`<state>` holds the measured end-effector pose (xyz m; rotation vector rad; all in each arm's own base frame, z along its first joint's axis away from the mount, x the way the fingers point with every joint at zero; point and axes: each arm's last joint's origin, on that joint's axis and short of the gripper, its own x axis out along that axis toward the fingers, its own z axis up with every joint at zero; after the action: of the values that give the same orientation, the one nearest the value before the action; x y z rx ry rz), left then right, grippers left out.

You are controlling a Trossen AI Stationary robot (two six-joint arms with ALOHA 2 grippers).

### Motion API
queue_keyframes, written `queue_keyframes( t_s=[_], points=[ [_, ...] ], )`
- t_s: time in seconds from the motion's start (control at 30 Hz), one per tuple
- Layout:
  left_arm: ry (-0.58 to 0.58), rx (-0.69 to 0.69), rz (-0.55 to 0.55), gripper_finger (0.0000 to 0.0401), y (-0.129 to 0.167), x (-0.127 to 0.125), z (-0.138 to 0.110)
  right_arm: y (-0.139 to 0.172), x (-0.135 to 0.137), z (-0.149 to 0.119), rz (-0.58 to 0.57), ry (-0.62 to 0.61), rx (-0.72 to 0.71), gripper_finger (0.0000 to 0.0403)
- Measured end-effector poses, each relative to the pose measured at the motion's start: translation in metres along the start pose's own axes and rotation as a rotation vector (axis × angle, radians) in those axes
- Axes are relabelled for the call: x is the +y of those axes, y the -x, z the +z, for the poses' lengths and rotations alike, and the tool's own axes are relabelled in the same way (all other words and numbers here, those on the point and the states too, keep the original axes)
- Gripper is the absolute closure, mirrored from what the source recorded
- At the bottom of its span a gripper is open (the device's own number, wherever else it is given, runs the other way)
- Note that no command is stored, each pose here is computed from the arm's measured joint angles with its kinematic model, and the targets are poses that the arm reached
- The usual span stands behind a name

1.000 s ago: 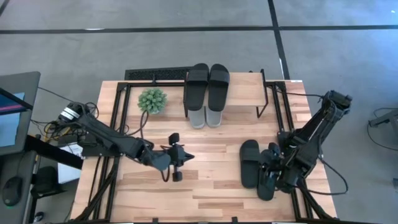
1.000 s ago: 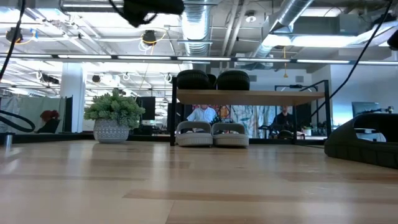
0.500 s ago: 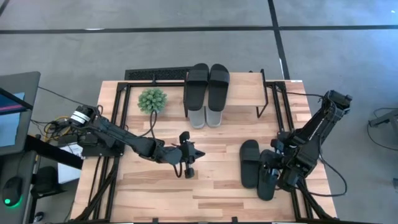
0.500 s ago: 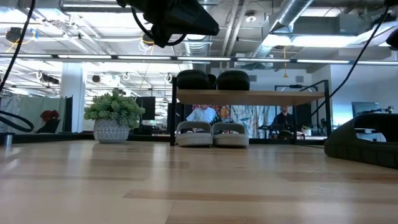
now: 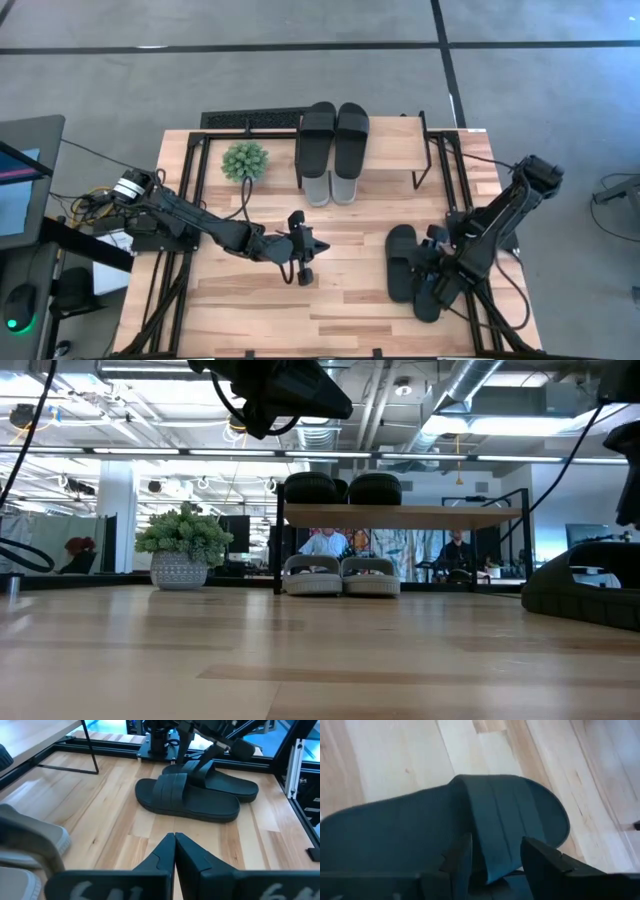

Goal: Pick and place slides into the shelf
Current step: Put the left black slide under the shelf

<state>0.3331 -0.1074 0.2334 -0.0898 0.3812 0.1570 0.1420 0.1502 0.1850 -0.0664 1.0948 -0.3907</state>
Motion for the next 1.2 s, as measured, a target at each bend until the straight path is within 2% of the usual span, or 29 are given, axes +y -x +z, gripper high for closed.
queue_keyframes(
  t_s=[0.27,0.43,0.57,0.67,0.73,1.0,1.2],
  points=[
    [0.005,0.0,-0.008,0.0401,0.002,-0.004,-0.001,-0.014,0.014,-0.003,-0.02,0.039,0.023,0.0244],
    [0.001,0.001,-0.018,0.0401,0.003,-0.007,-0.002,-0.023,0.014,-0.003,-0.08,0.017,0.049,0.0265],
    [0.012,0.002,-0.023,0.0401,0.004,-0.009,-0.002,-0.031,0.013,0.002,-0.112,0.025,0.064,0.0309],
    [0.02,0.01,-0.025,0.0401,0.005,-0.01,-0.004,-0.032,0.01,0.007,-0.126,0.035,0.044,0.0367],
    [0.019,0.028,-0.025,0.0401,0.006,-0.011,-0.006,-0.031,0.007,0.009,-0.14,0.034,0.027,0.0391],
    [0.016,0.08,0.036,0.0401,0.013,-0.019,-0.016,-0.031,-0.013,0.018,-0.234,0.019,0.011,0.0397],
    [-0.01,0.09,0.071,0.0401,0.017,-0.024,-0.021,-0.034,-0.03,0.033,-0.285,0.082,0.0,0.04]
  ],
)
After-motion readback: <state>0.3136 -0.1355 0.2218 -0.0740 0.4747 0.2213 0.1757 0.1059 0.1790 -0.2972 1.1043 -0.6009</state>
